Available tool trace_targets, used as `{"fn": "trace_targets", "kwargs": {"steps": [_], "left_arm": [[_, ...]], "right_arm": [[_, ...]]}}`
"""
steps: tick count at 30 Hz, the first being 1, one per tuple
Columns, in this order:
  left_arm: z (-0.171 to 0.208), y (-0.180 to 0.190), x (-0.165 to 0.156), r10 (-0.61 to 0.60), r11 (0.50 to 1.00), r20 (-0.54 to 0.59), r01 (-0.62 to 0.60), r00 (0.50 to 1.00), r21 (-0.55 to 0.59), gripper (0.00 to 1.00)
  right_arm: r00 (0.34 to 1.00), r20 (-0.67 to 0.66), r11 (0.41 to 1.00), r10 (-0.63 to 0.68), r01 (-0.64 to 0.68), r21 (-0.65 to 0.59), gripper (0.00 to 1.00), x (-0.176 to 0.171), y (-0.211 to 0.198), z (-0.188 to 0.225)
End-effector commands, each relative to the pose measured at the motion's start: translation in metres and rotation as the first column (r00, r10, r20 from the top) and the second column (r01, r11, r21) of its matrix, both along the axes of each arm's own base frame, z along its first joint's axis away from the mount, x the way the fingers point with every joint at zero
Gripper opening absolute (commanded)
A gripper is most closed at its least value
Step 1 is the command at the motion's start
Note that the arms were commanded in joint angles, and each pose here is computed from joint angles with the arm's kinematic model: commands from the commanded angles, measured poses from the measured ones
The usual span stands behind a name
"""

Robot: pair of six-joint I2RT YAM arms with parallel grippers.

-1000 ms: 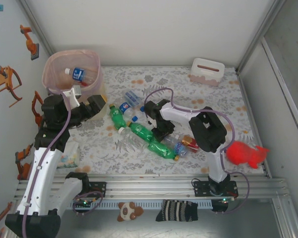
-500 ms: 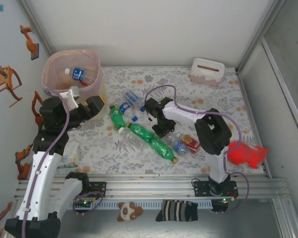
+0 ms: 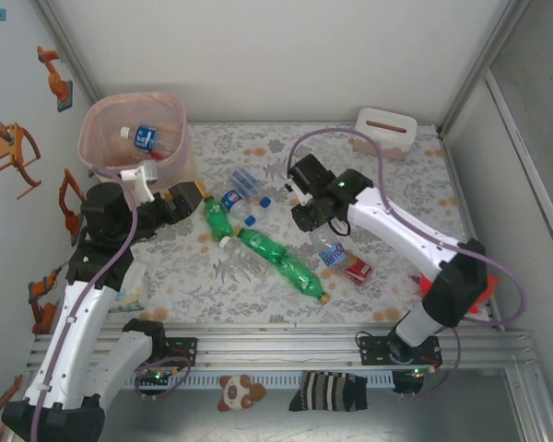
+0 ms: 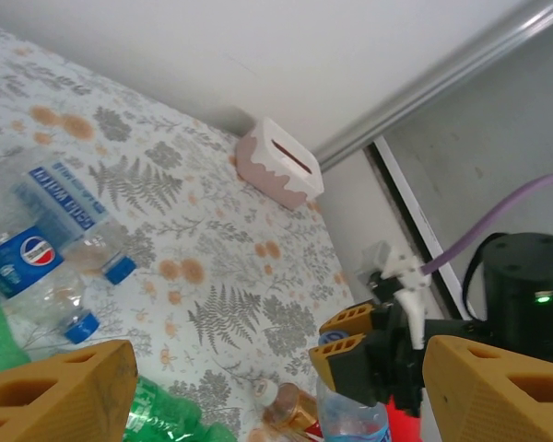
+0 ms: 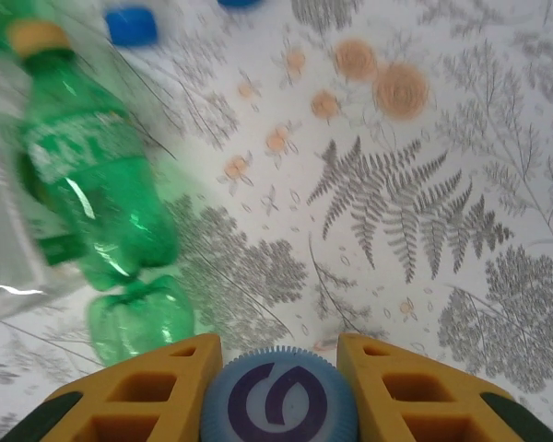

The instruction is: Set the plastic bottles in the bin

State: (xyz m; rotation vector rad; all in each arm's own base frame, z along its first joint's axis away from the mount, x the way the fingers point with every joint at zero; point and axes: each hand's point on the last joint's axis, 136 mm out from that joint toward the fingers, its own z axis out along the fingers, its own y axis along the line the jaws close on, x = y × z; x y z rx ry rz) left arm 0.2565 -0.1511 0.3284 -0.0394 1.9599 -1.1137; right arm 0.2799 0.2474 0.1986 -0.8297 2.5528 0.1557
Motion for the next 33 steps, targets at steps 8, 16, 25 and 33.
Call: {"fn": "trace_targets", "kwargs": {"steps": [8, 16, 25, 33], "left_arm": [[0.035, -0.061, -0.022, -0.266, 0.964, 0.247, 0.255, 0.932, 0.077, 0.81], [0.058, -0.113, -0.062, -0.495, 0.866, 0.408, 0.475, 0.767, 0.157, 0.81], [0.074, -0.152, -0.101, -0.634, 0.754, 0.528, 0.603, 0.565, 0.26, 0.84], [0.065, -0.197, -0.13, -0.76, 0.614, 0.502, 0.71, 0.413, 0.345, 0.86]], "right_arm": [[0.972, 0.224, 0.872, 0.075, -0.173, 0.459, 0.27, -0.032, 0.027, 0.121], [0.92, 0.366, 0.691, 0.14, -0.355, 0.63, 0.27, -0.068, 0.033, 0.186], [0.852, 0.49, 0.493, 0.187, -0.513, 0.703, 0.27, -0.108, 0.03, 0.245], [0.808, 0.565, 0.412, 0.168, -0.578, 0.704, 0.27, -0.127, 0.02, 0.276]]}}
